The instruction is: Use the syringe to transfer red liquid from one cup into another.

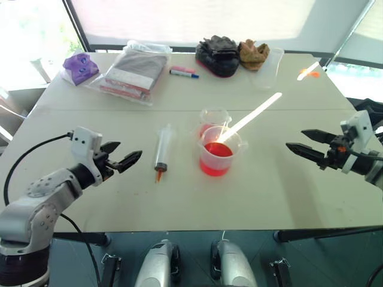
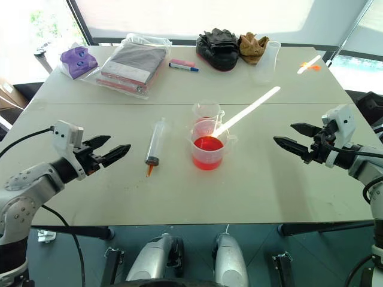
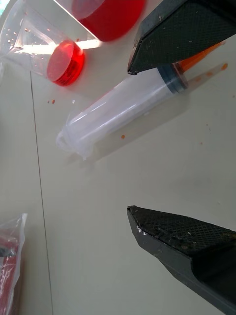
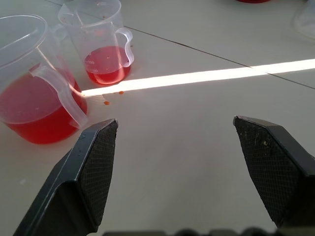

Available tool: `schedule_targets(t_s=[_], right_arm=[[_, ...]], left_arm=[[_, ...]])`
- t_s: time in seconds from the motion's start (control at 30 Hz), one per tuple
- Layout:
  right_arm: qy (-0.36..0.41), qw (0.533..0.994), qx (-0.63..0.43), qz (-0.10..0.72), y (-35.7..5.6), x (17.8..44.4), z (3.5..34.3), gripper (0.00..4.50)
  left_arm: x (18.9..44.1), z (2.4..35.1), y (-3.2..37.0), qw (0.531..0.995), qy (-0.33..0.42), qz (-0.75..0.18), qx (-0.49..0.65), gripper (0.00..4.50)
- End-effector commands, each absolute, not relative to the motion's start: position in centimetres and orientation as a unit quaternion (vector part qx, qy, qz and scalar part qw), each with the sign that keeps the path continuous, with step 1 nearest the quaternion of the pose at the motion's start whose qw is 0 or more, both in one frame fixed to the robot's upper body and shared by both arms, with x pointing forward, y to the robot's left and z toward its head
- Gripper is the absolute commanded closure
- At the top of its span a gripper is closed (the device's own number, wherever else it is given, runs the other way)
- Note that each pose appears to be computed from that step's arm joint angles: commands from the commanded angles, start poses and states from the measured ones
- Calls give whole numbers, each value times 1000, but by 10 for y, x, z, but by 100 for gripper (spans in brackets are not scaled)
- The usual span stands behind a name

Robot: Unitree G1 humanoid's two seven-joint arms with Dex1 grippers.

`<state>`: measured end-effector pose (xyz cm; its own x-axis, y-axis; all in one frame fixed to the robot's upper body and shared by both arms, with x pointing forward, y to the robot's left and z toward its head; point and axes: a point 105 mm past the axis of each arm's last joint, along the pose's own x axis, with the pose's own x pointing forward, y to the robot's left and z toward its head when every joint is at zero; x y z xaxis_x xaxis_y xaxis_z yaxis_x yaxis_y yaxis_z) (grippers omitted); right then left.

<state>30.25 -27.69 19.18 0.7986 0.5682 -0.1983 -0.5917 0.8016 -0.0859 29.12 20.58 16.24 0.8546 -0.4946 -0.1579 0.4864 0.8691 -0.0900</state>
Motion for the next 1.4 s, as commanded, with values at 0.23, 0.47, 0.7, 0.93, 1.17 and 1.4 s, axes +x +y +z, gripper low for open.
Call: schedule_targets(t_s=[0.23, 0.47, 0.7, 0.93, 1.17, 1.4], right_arm=[[49, 950, -106, 290, -279, 310, 208, 56], [44, 950, -106, 290, -275, 314, 197, 56], [44, 953, -107, 281, -276, 316, 197, 56], [47, 952, -136, 271, -280, 316, 203, 56], [38, 899, -139, 413, -233, 291, 259, 56], [6, 855, -152, 495, -191, 270, 292, 56]], left_arm=[[291, 178, 209, 965, 60, -255, 2, 1], [297, 171, 202, 968, 20, -248, -21, 1], [296, 170, 196, 965, 18, -260, -9, 1], [304, 187, 197, 971, 5, -236, 30, 1], [326, 208, 173, 934, 158, -320, 16, 1], [356, 223, 137, 884, 324, -336, -17, 1]])
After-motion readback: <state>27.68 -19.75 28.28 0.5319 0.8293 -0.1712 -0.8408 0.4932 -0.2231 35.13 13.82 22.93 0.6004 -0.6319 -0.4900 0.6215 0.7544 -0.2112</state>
